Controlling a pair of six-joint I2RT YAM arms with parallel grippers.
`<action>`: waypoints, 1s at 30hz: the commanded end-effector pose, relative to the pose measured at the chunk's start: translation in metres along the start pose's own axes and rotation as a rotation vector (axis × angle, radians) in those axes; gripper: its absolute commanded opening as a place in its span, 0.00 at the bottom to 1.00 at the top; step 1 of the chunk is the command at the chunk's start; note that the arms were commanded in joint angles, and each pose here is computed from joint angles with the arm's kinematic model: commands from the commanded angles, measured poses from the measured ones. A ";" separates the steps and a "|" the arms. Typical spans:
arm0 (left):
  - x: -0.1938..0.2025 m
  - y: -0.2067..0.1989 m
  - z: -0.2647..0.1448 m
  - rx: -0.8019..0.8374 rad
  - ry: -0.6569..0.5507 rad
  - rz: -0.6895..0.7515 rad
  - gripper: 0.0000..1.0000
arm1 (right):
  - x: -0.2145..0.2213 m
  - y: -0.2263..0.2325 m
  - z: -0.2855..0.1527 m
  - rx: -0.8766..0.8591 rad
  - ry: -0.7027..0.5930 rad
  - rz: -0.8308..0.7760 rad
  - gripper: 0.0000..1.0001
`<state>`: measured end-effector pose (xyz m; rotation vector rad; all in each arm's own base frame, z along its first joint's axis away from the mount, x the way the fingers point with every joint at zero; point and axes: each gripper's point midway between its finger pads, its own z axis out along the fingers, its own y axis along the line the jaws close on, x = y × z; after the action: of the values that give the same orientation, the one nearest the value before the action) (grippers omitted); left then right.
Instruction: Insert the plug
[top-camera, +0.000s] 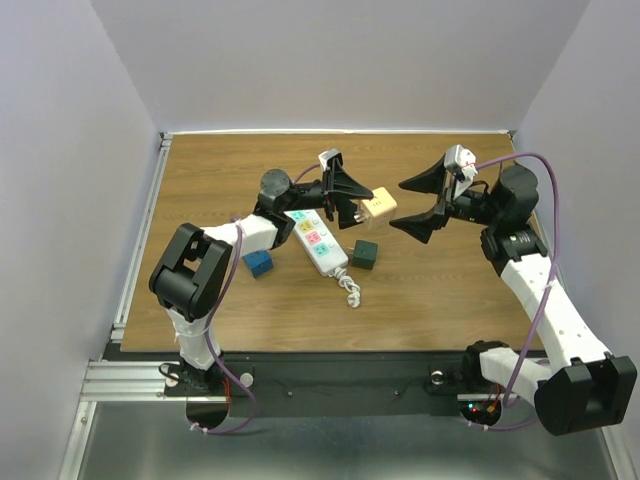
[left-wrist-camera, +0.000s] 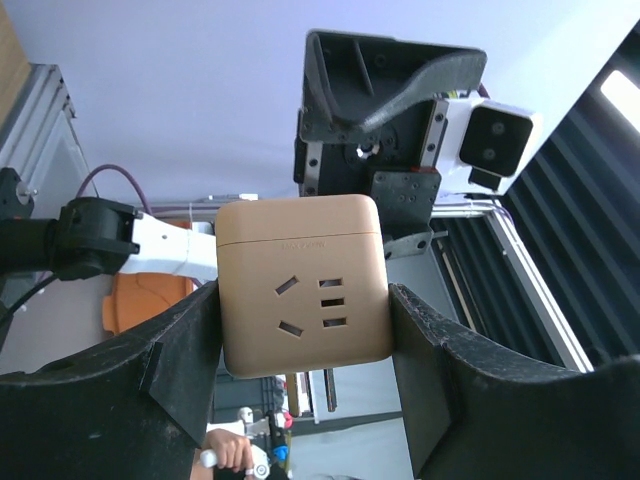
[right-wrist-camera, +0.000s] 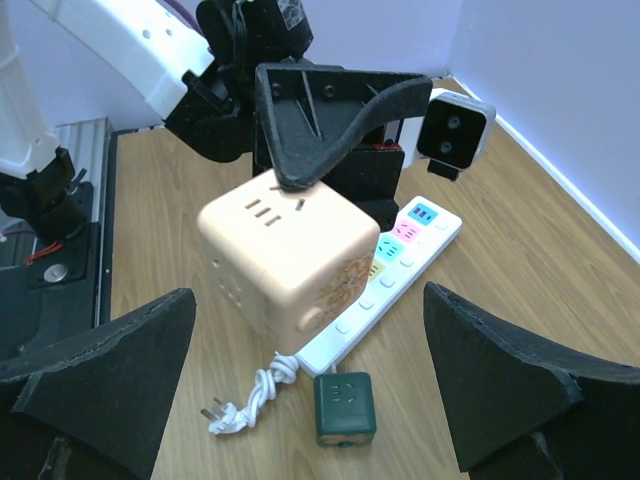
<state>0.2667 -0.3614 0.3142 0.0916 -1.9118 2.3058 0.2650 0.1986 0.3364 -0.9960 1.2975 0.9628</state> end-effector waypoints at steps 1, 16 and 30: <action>0.114 -0.084 -0.030 0.384 0.242 0.671 0.00 | -0.020 0.008 0.003 -0.076 -0.029 -0.101 1.00; 0.134 -0.095 -0.017 0.421 0.349 0.657 0.00 | -0.028 0.027 0.011 -0.233 -0.041 -0.134 1.00; 0.143 -0.096 -0.015 0.425 0.382 0.667 0.00 | -0.033 0.048 0.018 -0.331 -0.058 -0.152 0.82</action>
<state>0.2245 -0.3806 0.3591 -0.1524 -1.8266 2.3470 0.2304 0.2267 0.3469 -1.2403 1.1211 1.1336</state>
